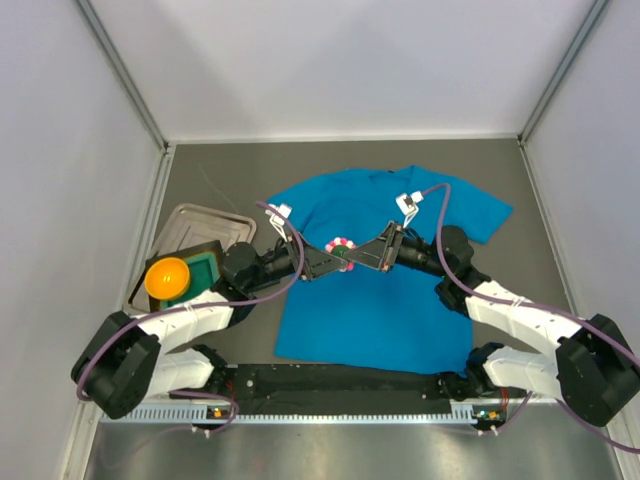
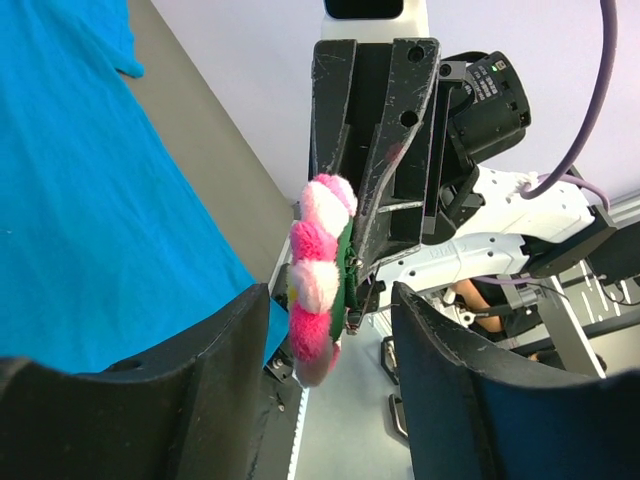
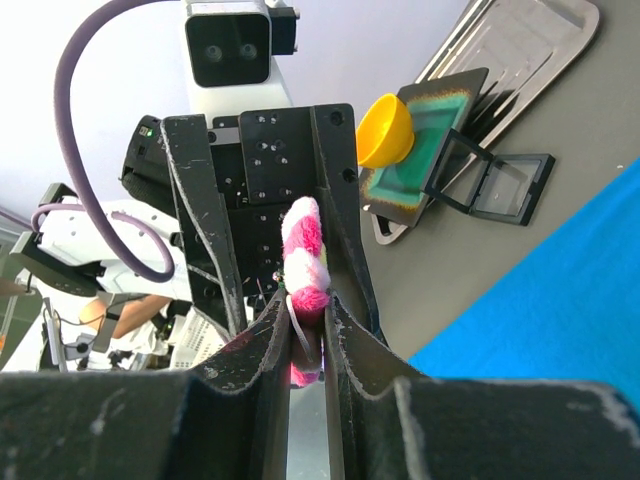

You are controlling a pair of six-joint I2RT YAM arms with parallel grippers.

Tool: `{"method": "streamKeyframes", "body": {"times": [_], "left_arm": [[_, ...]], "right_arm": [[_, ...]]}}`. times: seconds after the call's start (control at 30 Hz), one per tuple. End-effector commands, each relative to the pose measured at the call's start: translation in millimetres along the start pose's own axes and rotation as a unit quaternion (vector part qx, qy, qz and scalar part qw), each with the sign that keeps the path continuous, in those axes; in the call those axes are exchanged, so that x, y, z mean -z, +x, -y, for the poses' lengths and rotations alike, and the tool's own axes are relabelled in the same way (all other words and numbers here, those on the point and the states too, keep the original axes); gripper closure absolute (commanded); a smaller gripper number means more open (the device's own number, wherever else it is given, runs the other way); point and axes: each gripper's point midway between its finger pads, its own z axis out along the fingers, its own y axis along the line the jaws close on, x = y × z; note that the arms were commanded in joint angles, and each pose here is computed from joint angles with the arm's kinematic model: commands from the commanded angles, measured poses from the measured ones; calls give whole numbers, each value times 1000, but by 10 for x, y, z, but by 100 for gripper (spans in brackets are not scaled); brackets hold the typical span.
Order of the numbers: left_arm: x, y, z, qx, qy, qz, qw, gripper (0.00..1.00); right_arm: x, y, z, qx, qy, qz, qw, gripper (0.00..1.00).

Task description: Remove the brooch from the garment

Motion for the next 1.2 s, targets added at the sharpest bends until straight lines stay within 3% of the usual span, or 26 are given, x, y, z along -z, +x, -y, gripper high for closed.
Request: {"method": "streamKeyframes", "body": {"times": [0.0, 1.17], "left_arm": [[-22, -114, 171, -34, 23, 17, 999, 45], [15, -103, 141, -26, 16, 26, 999, 64]], "right_arm": [[-21, -96, -229, 24, -32, 15, 999, 100], [0, -113, -272, 25, -41, 25, 999, 100]]}}
